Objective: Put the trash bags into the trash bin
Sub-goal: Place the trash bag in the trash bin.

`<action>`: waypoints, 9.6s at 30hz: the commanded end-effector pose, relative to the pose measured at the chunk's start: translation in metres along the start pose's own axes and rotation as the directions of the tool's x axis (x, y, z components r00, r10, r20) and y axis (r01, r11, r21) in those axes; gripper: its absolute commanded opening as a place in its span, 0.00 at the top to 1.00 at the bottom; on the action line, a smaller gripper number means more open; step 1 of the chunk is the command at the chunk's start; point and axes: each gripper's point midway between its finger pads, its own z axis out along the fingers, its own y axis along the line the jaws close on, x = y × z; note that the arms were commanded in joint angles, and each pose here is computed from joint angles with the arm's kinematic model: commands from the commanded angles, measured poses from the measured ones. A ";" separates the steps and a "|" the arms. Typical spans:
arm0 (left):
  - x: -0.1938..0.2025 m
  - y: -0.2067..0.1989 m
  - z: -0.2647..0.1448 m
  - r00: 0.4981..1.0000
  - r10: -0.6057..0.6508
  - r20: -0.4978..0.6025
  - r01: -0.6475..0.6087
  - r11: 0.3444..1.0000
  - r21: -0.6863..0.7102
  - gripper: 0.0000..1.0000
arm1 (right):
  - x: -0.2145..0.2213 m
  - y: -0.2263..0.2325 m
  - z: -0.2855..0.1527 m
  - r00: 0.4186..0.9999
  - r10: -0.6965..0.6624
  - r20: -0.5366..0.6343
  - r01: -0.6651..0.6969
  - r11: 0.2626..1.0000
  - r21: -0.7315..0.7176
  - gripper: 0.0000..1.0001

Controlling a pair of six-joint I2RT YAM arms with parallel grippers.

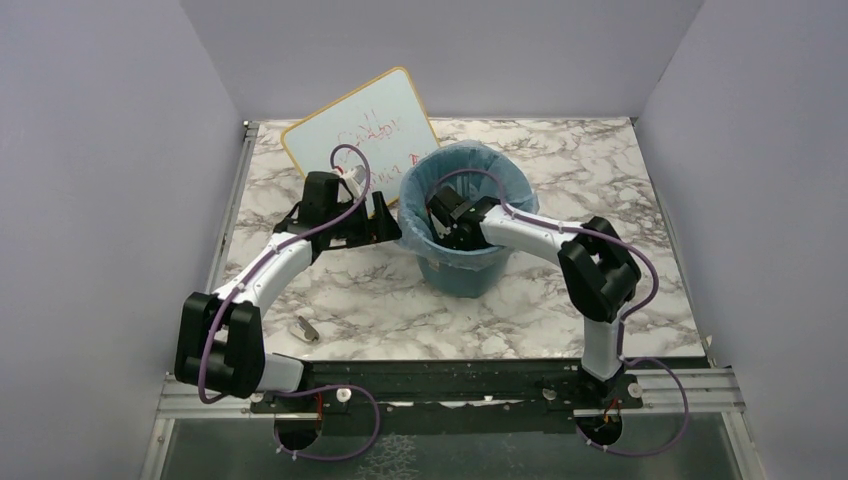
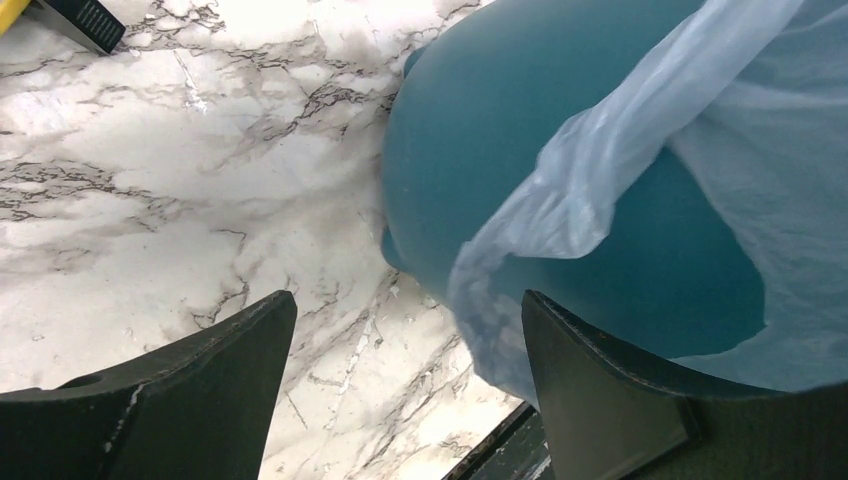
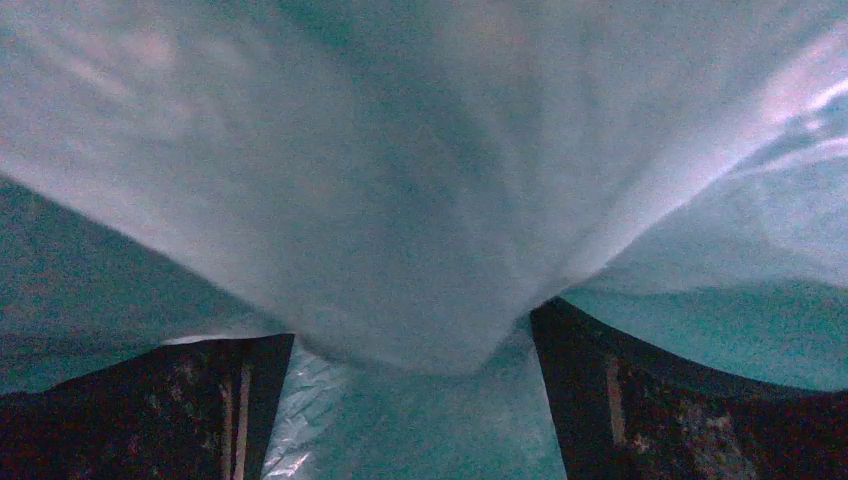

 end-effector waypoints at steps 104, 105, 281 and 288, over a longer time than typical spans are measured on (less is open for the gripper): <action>-0.029 -0.026 -0.019 0.996 0.085 0.032 -0.086 0.996 0.014 0.16 | -0.075 0.031 -0.198 0.942 0.182 0.282 -0.124 0.969 -0.213 0.02; -0.029 -0.026 -0.019 0.996 0.086 0.033 -0.087 0.996 0.014 0.16 | -0.079 0.032 -0.207 0.935 0.184 0.303 -0.117 0.967 -0.224 0.02; 0.078 -0.116 0.122 0.688 0.589 -0.423 -0.596 0.792 0.133 0.01 | 0.051 -0.147 -0.096 0.438 0.889 0.133 -0.699 0.430 -0.572 0.06; 0.074 -0.118 0.114 0.698 0.581 -0.419 -0.595 0.796 0.112 0.01 | 0.054 -0.144 -0.088 0.434 0.895 0.099 -0.708 0.407 -0.577 0.06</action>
